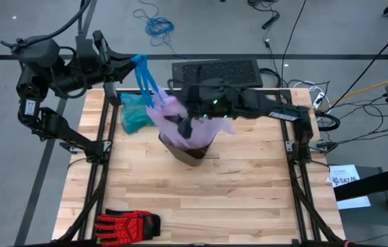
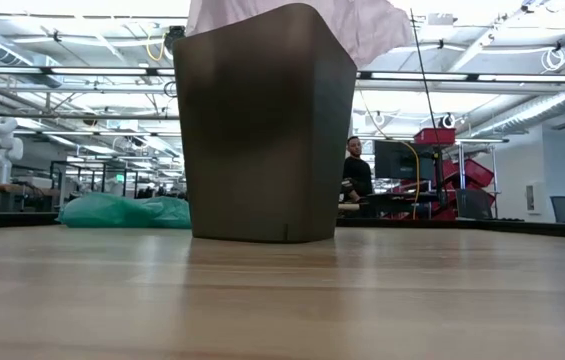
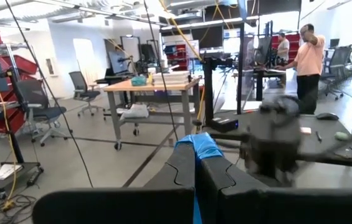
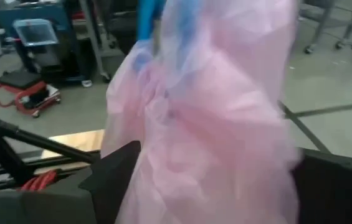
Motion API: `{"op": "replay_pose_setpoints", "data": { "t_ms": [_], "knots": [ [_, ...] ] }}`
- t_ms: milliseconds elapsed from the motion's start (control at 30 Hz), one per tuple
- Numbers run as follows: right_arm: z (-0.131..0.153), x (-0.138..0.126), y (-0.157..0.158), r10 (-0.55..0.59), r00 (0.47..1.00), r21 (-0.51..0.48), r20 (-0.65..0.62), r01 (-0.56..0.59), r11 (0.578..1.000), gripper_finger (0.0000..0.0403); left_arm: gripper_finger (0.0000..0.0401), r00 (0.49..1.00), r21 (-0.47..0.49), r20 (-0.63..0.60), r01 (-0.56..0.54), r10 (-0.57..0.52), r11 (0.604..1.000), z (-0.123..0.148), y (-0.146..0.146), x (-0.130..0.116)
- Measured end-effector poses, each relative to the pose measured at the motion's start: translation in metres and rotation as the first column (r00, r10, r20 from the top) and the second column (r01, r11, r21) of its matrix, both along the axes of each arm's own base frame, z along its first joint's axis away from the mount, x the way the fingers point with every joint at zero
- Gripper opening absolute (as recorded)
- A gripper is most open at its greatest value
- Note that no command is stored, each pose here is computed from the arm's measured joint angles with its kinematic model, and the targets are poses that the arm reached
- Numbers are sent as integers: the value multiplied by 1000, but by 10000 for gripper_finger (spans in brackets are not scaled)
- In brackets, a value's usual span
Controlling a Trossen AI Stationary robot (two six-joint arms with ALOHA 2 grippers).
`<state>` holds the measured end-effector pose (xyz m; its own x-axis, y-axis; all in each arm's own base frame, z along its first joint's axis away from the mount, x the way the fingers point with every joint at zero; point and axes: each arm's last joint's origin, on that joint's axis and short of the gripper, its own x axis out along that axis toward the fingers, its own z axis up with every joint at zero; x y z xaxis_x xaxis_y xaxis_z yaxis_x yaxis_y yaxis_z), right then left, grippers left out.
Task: Place trash/remove bag and relplace
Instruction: Remove the pink trash bag from the black trash bin
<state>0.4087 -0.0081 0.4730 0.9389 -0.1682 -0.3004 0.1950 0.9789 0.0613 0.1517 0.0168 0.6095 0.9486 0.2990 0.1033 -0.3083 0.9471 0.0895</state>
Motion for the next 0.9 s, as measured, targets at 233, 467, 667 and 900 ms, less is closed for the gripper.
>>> {"op": "replay_pose_setpoints", "data": {
  "t_ms": [233,467,667,900],
  "knots": [
    [-18,36,10,26,995,-7,97,-25,1000,297,0,1000,4,6,2,-2,1000,1,0,-4],
    [-44,64,5,13,994,-8,112,-12,1000,296,0,1000,6,8,21,-21,1000,1,-1,-5],
    [-54,73,2,-26,995,-15,99,28,999,192,0,1000,6,9,26,-26,1000,1,-1,-4],
    [-54,73,2,-27,995,-56,93,32,998,9,0,998,11,52,26,-26,1000,6,-2,-14]
  ]
}}
